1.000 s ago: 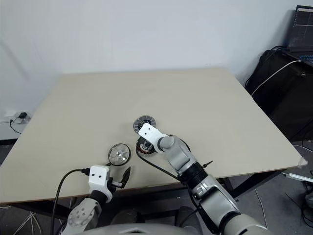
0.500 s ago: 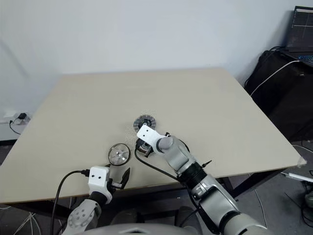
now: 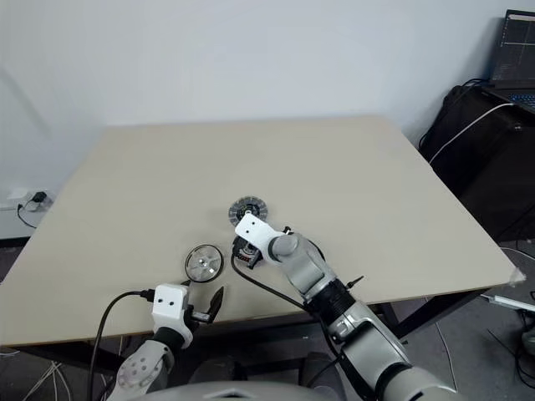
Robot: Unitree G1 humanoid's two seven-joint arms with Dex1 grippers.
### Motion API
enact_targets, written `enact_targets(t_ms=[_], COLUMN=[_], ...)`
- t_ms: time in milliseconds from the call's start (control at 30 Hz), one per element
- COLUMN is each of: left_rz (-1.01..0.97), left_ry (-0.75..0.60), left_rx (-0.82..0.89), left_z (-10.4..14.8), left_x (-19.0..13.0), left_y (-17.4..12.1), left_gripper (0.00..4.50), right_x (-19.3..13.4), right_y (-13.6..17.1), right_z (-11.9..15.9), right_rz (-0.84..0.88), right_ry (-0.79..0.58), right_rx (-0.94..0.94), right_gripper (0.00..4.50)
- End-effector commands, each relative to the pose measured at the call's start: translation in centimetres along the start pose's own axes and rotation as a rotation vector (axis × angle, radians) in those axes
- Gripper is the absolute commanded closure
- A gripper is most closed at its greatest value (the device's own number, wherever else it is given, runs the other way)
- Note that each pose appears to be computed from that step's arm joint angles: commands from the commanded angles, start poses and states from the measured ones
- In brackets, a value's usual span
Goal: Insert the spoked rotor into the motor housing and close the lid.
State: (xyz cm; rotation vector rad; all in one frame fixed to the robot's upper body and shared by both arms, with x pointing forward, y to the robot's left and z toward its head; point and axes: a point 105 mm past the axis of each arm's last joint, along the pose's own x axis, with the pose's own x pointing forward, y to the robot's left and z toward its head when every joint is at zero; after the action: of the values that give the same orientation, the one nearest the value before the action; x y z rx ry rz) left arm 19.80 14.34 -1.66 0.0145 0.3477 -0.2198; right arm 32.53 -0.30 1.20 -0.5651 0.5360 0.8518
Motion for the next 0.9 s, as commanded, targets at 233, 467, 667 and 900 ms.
enact_targets(t_ms=[233, 467, 667, 900], left_rz=[-0.014, -0.014, -0.008, -0.006], left_ry=[-0.031, -0.029, -0.027, -0.031], left_rx=[0.010, 0.007, 0.001, -0.002], left_z=[0.6, 0.5, 0.4, 0.4], left_x=[0.2, 0.2, 0.1, 0.0], left_y=[-0.2, -0.1, -0.1, -0.2], left_gripper=[0.00, 0.00, 0.00, 0.00], right_x=[-1.7, -1.2, -0.8, -0.4], right_y=[-1.2, -1.2, -1.3, -1.4], right_z=[2.7, 1.6, 1.4, 1.6], right_rz=[-0.031, -0.007, 0.007, 0.007], right_ry=[-0.112, -0.056, -0.038, -0.038], right_rx=[0.030, 0.008, 0.041, 0.056], right_gripper=[4.47, 4.47, 4.47, 4.47])
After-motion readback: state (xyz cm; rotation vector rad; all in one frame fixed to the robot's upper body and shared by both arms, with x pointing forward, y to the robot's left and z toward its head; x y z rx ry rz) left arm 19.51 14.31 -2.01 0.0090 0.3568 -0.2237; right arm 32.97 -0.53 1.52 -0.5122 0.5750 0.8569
